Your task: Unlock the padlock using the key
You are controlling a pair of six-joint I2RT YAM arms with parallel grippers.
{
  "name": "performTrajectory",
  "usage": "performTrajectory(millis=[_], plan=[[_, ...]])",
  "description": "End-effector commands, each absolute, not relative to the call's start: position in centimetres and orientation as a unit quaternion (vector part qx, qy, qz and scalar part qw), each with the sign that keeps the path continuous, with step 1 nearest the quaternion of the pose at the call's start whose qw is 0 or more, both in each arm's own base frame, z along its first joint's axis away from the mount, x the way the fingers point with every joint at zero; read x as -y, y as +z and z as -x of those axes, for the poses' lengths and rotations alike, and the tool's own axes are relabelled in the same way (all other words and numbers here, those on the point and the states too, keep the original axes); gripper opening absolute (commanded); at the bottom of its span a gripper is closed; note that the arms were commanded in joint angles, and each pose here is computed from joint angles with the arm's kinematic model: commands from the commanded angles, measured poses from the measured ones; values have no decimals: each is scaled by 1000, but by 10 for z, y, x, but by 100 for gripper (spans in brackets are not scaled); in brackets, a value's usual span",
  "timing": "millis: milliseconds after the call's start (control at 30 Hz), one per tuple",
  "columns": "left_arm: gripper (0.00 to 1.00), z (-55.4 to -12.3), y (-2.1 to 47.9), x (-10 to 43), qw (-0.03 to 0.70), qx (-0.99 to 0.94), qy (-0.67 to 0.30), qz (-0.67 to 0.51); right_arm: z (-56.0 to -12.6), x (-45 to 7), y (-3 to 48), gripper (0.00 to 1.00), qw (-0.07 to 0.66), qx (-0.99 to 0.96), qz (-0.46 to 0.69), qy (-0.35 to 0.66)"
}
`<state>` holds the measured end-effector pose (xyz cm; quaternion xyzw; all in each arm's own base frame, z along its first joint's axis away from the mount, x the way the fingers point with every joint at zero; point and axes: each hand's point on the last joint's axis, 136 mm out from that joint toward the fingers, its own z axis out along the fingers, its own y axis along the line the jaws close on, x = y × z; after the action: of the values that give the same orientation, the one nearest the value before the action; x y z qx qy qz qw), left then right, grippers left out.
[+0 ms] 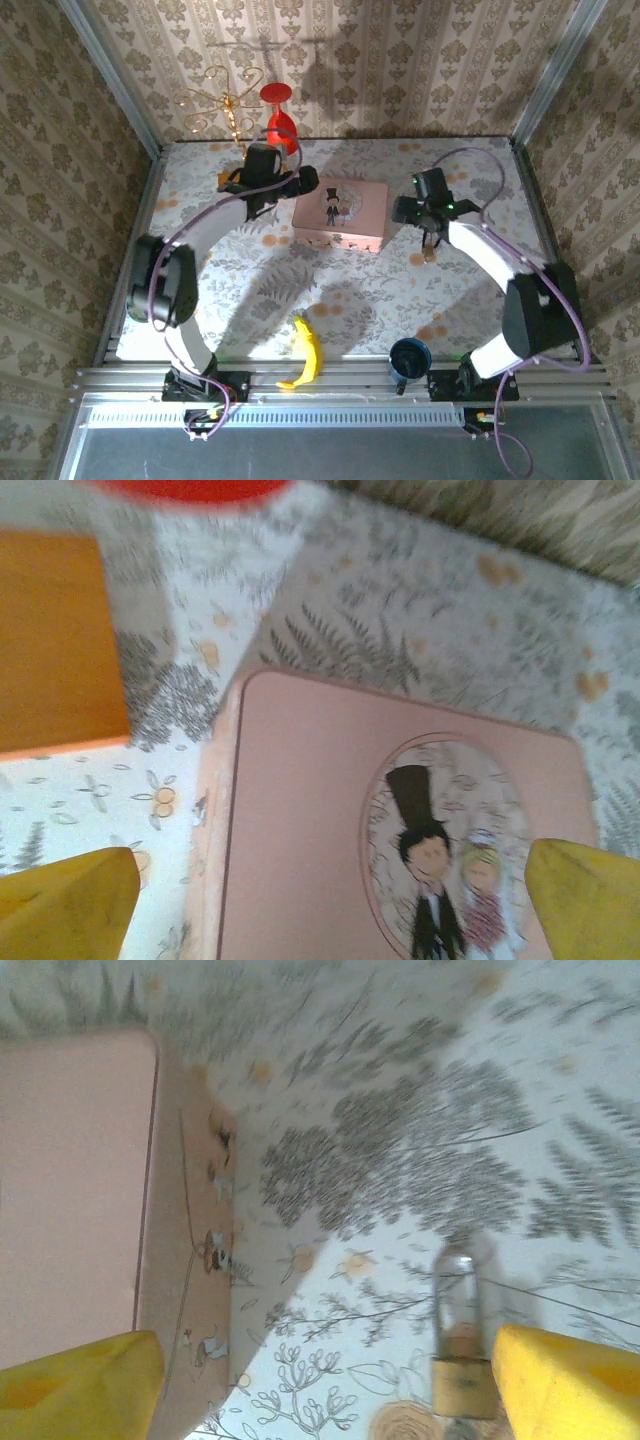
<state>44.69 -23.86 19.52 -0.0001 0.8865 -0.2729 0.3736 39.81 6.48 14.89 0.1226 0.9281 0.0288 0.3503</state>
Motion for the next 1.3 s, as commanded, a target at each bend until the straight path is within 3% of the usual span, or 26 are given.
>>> performTrajectory(millis=[0,367,567,800,1267], plan=[[100,-427,219,205,417,-879,-231,5,-375,-34,179,97,398,-907,-136,2],[100,-343,225,44,576,-814,-9,69,-321,20,184,100,502,-851,-107,-107],[100,-318,214,-8,633,-767,73,70,-311,22,171,100,553,-821,-81,-118],[100,-322,188,-23,657,-747,94,40,-318,21,152,100,565,-813,-65,-122],[100,-367,155,-8,645,-763,27,-15,-364,26,133,100,596,-796,-84,-72]])
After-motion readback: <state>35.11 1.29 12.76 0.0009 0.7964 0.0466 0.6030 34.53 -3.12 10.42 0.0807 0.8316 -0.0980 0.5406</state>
